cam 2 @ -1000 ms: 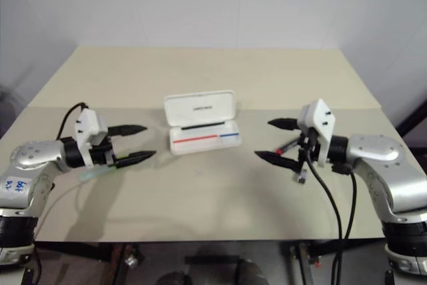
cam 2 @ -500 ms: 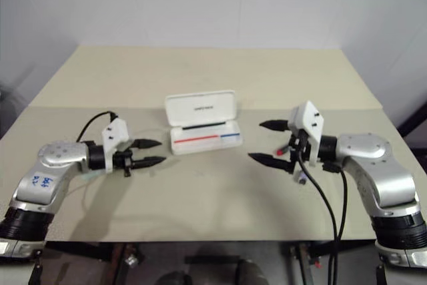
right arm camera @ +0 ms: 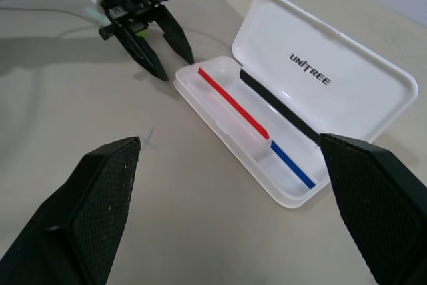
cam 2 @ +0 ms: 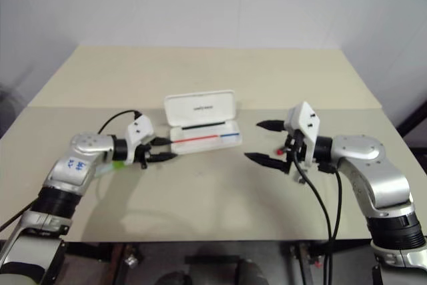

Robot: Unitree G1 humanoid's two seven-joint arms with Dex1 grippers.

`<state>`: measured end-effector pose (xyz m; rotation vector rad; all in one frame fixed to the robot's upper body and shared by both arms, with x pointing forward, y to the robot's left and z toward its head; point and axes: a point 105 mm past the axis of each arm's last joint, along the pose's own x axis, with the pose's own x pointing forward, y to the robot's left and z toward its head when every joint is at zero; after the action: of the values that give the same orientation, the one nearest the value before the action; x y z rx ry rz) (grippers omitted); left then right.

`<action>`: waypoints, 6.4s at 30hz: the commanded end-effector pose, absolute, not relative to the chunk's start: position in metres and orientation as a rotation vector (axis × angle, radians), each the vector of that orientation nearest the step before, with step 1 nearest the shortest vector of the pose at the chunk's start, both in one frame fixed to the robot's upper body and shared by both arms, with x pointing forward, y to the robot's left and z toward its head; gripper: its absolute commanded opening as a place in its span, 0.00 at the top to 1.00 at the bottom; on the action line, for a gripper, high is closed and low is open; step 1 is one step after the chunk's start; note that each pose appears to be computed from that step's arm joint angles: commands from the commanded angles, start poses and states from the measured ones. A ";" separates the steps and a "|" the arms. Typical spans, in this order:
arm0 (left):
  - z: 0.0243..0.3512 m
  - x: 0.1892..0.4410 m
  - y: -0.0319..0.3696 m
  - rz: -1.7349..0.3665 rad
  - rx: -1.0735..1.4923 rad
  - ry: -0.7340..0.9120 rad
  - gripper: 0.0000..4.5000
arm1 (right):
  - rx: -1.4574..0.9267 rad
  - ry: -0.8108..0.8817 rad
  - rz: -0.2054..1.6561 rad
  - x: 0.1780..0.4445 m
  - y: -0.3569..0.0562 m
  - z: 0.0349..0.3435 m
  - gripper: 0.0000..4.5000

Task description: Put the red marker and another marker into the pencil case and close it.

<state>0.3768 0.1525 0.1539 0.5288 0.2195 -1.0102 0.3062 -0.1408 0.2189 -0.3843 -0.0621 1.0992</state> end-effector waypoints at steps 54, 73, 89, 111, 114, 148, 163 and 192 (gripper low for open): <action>0.157 0.345 0.100 -1.247 0.789 0.133 1.00 | -0.387 -0.077 1.026 0.299 -0.162 0.227 0.00; 0.129 0.304 0.093 -1.336 0.793 0.190 1.00 | -0.389 -0.048 0.972 0.289 -0.175 0.224 0.00; 0.113 0.286 0.104 -1.422 0.773 0.212 1.00 | -0.380 -0.040 0.971 0.287 -0.173 0.222 0.00; 0.144 0.293 0.087 -1.371 0.701 0.121 0.38 | -0.369 -0.046 0.998 0.290 -0.166 0.221 0.00; 0.157 0.288 0.087 -1.388 0.670 0.076 0.20 | -0.360 -0.038 1.006 0.290 -0.165 0.219 0.00; 0.253 0.287 0.164 -1.307 0.538 -0.130 0.00 | 0.310 0.587 -0.142 0.382 -0.203 0.212 0.00; 0.241 0.280 0.160 -1.318 0.521 -0.118 0.00 | 0.314 0.637 -0.306 0.382 -0.189 0.211 0.00; 0.245 0.262 0.157 -1.301 0.526 -0.107 0.00 | 0.344 0.761 -0.308 0.393 -0.144 0.144 0.28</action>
<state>0.2685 0.1586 0.2348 0.4985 -0.0682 -1.2959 0.3928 -0.1517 0.1523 0.3196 0.7446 -0.3412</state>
